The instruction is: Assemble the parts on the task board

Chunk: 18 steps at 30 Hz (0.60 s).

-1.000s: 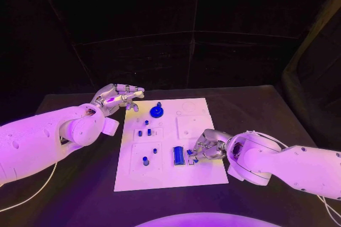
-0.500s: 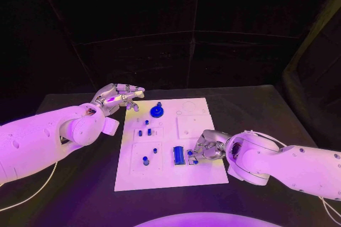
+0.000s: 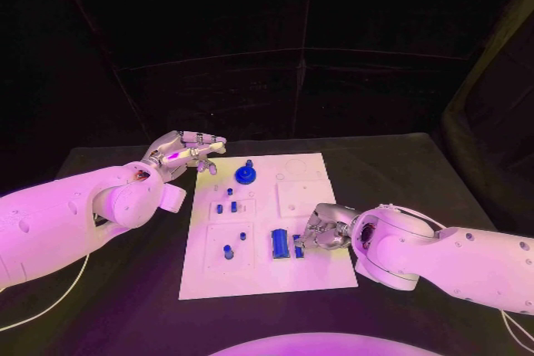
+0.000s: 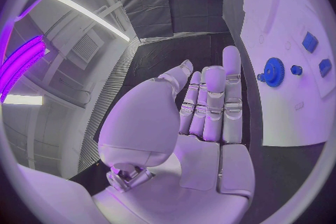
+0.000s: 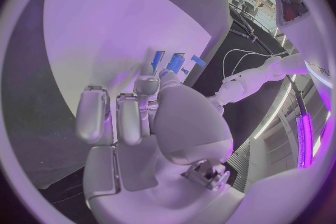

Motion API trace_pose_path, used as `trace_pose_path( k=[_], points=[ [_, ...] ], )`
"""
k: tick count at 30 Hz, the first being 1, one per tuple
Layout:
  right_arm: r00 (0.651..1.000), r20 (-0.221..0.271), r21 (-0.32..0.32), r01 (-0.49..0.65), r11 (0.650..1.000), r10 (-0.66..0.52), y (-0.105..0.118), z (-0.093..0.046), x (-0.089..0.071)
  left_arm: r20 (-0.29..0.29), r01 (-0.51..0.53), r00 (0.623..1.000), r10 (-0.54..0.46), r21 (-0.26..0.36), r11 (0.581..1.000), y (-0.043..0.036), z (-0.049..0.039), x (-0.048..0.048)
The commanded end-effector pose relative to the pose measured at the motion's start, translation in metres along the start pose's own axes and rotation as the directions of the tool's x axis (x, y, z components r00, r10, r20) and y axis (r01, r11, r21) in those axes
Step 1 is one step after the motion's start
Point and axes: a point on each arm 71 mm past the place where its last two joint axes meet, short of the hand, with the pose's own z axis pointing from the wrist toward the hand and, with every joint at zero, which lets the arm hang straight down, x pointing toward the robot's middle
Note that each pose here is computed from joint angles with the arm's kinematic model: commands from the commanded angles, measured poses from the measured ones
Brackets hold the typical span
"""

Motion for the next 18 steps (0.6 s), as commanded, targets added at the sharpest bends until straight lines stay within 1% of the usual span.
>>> trace_pose_path(
  k=[1, 11, 15, 18],
  points=[
    [1.0, 0.008, -0.001, 0.014, 1.0, -0.014, 0.0013, 0.0005, -0.0006, -0.011, 0.006, 1.0, -0.006, 0.005, 1.0, -0.0013, 0.0002, 0.0012],
    [0.999, 0.022, -0.004, 0.024, 1.0, -0.024, 0.0011, 0.0002, -0.0017, -0.012, 0.007, 1.0, -0.007, 0.004, 1.0, -0.0012, 0.0002, 0.0012],
    [0.999, 0.027, -0.02, 0.022, 1.0, -0.022, 0.0005, -0.002, -0.0027, -0.011, 0.007, 1.0, -0.006, 0.004, 1.0, -0.0012, 0.0003, 0.0011],
    [0.999, 0.036, -0.038, -0.01, 0.999, 0.011, -0.0019, -0.0049, -0.005, -0.011, 0.006, 1.0, -0.006, 0.004, 1.0, -0.0012, 0.0003, 0.0008]
  ],
)
